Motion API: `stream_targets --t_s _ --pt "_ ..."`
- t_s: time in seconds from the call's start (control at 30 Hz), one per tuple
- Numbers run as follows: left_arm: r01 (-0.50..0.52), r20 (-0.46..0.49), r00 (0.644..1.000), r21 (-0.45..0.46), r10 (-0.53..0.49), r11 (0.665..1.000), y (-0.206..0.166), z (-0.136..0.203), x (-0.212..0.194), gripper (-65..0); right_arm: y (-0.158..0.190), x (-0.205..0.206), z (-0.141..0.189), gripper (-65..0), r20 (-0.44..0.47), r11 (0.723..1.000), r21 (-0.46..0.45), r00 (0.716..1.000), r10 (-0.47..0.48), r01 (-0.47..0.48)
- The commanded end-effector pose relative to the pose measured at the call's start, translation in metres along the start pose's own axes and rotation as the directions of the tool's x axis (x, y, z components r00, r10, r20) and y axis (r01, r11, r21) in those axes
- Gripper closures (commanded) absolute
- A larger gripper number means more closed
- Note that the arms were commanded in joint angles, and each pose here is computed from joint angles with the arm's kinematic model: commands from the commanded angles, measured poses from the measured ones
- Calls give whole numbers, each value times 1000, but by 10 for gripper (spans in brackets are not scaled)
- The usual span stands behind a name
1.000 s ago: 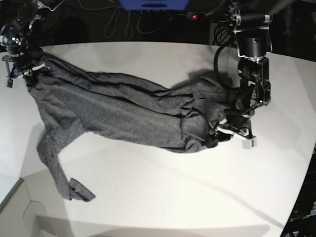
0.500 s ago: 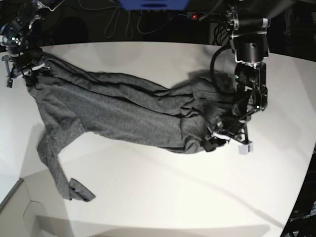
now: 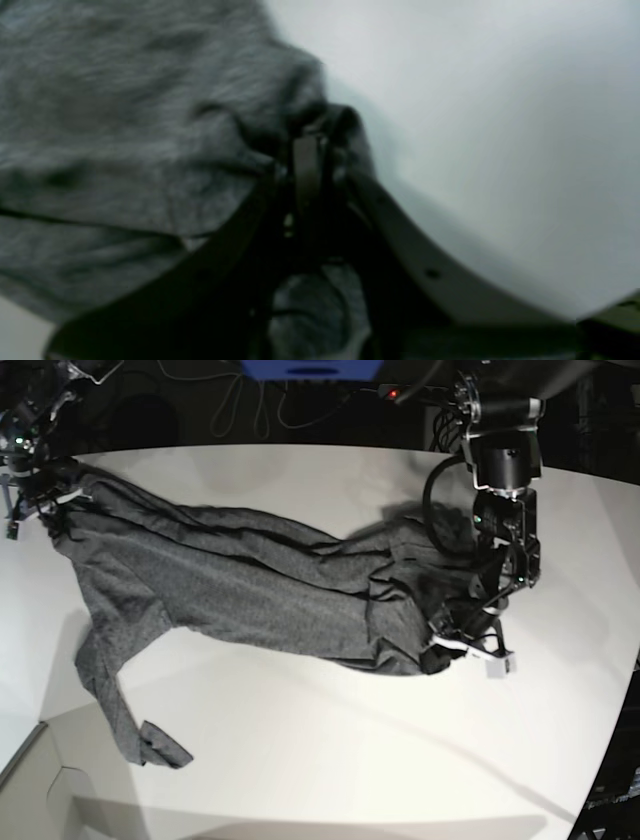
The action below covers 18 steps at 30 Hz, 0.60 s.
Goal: Layout the t-shirt on the table in an organized manner, then fold the t-shirt properly
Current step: 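Stretch the shirt between both grippers and lower it flat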
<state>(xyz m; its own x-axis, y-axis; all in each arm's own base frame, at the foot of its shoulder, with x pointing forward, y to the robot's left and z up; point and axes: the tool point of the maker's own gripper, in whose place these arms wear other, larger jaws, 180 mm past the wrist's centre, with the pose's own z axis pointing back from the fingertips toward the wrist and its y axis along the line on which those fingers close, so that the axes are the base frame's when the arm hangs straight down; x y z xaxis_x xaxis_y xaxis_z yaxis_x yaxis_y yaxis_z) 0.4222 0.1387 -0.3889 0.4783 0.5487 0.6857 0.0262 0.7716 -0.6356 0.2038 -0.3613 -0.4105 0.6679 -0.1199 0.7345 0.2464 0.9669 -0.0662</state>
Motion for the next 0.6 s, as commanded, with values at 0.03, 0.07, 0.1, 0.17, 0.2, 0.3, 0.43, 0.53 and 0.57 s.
stream_targets --t_s 0.03,0.07,0.1,0.17,0.2,0.3,0.43,0.53,0.57 --pt "21 67 998 -43 -18 999 -15 -3 27 -1 -22 35 7 -2 83 998 -45 995 50 -46" --pt "21 67 998 -43 -18 999 -15 -3 27 -1 -25 39 8 -21 87 997 -48 994 64 -60" --pt "22 70 997 -44 -19 999 -15 -3 28 -1 -30 43 10 -48 91 996 -57 993 78 -73" --pt "36 86 996 -54 -31 998 -20 -1 34 -1 -34 45 11 -121 86 994 -63 992 96 -91" --pt "41 93 995 -58 -36 997 -22 0 37 -1 -37 45 12 -156 83 993 -68 991 104 -98" --pt "45 95 995 -56 -40 997 -22 4 34 -1 -43 55 13 -271 103 992 -84 989 107 -99" --pt "49 91 995 -50 -44 998 -18 6 33 -1 -60 69 27 -367 181 988 -153 983 29 -1" --pt "51 78 996 -31 -48 998 -8 11 29 -1 -39 80 17 -391 199 994 -110 979 42 -20" --pt "51 76 996 -28 -48 998 -7 11 28 -1 -25 87 11 -392 202 996 -76 977 67 -53"
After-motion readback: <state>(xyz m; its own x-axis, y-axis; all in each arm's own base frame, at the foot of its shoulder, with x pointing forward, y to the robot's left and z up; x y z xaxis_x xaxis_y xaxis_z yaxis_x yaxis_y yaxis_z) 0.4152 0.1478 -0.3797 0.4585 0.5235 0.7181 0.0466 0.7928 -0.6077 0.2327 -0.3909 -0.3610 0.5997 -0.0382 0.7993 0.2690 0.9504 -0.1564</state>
